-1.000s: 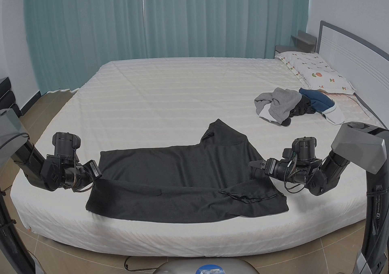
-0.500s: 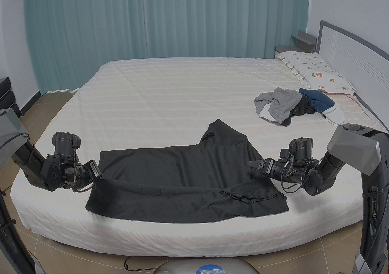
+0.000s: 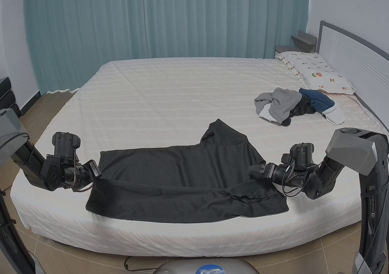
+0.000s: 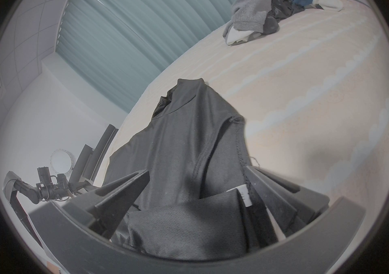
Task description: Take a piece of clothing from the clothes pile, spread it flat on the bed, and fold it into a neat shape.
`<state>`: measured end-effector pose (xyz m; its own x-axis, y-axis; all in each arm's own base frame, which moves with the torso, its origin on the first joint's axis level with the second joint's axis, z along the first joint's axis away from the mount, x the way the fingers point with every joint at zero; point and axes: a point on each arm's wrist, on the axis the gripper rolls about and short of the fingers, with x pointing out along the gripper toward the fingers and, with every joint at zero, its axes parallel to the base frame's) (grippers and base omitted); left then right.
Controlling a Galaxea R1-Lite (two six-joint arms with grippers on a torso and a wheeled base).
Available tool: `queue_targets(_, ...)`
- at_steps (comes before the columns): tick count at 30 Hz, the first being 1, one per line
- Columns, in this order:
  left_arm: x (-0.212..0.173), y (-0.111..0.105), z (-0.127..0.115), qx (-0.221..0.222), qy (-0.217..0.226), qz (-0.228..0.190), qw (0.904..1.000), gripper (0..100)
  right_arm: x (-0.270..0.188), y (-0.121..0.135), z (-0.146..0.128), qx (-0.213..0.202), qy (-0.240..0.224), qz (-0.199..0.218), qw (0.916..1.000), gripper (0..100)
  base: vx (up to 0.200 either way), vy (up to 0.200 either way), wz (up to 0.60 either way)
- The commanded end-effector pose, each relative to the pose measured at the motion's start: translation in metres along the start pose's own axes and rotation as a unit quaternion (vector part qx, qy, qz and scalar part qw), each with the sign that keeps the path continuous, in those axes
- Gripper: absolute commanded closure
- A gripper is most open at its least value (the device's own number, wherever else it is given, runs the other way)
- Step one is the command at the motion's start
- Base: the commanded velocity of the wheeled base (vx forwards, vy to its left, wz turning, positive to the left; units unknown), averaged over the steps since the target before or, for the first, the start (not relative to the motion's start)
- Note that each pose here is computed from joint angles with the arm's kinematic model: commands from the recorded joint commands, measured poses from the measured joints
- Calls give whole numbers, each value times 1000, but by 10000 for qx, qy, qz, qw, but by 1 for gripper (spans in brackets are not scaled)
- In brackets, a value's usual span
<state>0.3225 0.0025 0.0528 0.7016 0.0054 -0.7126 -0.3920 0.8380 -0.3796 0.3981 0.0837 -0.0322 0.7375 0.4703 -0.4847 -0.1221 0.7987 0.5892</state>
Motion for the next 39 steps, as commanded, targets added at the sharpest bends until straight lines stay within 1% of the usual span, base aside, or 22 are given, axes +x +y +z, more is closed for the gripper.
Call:
queue_targets(1, 0, 1, 0, -8, 3, 8, 10000, 100, -1, -3, -5, 35, 82, -39, 10000, 0, 0, 0, 0)
queue_targets(2, 0, 0, 0, -8, -3, 4, 10000, 100, -1, -3, -5, 37, 88, -43, 9999, 0, 0, 0, 0)
queue_targets(3, 0, 0, 0, -2, -1, 0, 10000, 100, -1, -3, -5, 37, 88, -43, 9999, 100, 0, 0, 0)
queue_targets(9, 1, 1, 0, -8, 9, 13, 10000, 100, -4, -2, -5, 46, 96, -56, 9999, 100, 0, 0, 0)
queue_targets(17, -3, 3, -4, 0, 42, 33, 10000, 100, -23, 0, -3, 103, 96, -116, 9998, 100, 0, 0, 0)
queue_targets(18, -6, 3, -4, -8, 35, 29, 10000, 100, -30, 3, 2, 73, -33, -68, 9999, 100, 0, 0, 0)
queue_targets(20, -8, 3, -4, -8, 35, 29, 10000, 100, -34, 5, 4, 61, -94, -39, 9999, 100, 0, 0, 0)
queue_targets(21, -11, 5, -7, 15, 48, 37, 10000, 100, -43, 8, 9, 34, -220, -9, 9998, 100, 0, 0, 0)
queue_targets(25, -17, 4, -5, 10, -13, 5, 10000, 100, -56, 14, 12, 45, -280, 20, 9996, 100, 0, 0, 0)
queue_targets(26, -22, 4, -2, -1, -74, -13, 10000, 100, -66, 19, 13, 96, -304, 37, 9995, 100, 0, 0, 0)
queue_targets(29, -28, 5, -3, 9, -105, -8, 9999, 100, -76, 22, 11, 152, -284, 16, 9995, 100, 0, 0, 0)
queue_targets(33, -30, 6, -5, 9, -83, 15, 10000, 100, -74, 18, 6, 181, -198, -37, 9996, 100, 0, 0, 0)
queue_targets(35, -28, 7, -6, 1, -64, 28, 10000, 100, -62, 8, -1, 234, -98, -134, 9996, 100, 0, 0, 0)
queue_targets(39, -28, 6, -7, -6, -53, 24, 10000, 100, -48, 1, -4, 212, -119, -158, 9996, 100, 0, 0, 0)
